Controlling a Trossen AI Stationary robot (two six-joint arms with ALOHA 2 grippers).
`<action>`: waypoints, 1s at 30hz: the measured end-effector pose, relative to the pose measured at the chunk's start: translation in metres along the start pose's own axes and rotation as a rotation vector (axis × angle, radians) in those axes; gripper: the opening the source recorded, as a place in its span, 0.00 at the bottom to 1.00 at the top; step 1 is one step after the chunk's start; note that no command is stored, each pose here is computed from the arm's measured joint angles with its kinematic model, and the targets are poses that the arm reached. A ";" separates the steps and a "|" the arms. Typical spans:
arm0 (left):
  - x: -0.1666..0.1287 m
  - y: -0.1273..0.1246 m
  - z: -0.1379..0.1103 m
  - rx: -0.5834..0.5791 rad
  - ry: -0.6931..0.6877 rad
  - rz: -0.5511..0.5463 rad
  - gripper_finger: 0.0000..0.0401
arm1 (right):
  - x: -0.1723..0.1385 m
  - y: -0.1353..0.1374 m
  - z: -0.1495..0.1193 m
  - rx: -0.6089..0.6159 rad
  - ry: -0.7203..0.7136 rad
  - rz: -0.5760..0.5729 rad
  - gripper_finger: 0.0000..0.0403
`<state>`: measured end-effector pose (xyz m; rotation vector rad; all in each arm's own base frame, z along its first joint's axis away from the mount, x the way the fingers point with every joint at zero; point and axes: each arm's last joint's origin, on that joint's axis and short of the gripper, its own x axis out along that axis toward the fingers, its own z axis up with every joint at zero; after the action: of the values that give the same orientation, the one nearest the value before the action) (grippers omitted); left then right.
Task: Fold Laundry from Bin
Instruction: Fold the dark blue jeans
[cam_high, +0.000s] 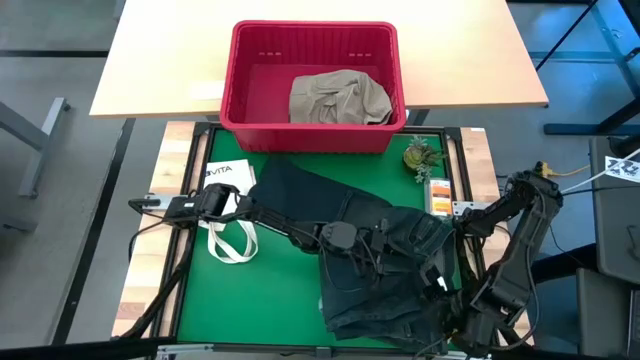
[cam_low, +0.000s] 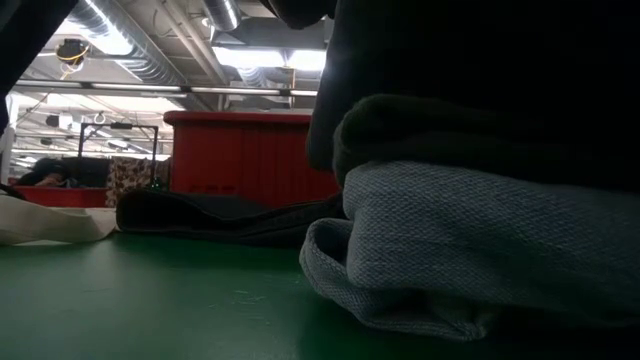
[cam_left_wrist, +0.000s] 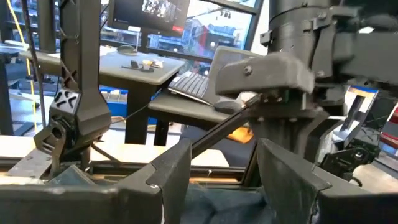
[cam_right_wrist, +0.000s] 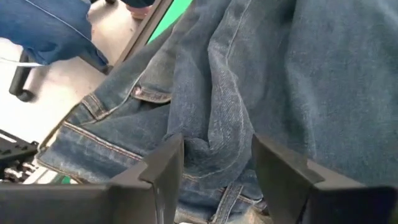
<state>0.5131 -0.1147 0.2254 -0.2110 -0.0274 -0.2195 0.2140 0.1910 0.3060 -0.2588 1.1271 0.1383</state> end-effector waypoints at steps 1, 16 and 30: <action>0.000 0.000 0.000 0.000 0.000 -0.001 0.45 | 0.001 0.000 0.000 -0.001 0.005 0.001 0.47; 0.000 -0.006 -0.002 0.053 0.027 -0.104 0.45 | 0.003 0.002 -0.002 -0.005 0.052 0.036 0.19; 0.000 -0.008 -0.003 0.110 0.032 -0.108 0.45 | -0.020 0.003 0.012 0.018 0.001 0.151 0.02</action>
<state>0.5111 -0.1229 0.2239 -0.0963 -0.0191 -0.3281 0.2155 0.1980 0.3284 -0.1574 1.1486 0.2613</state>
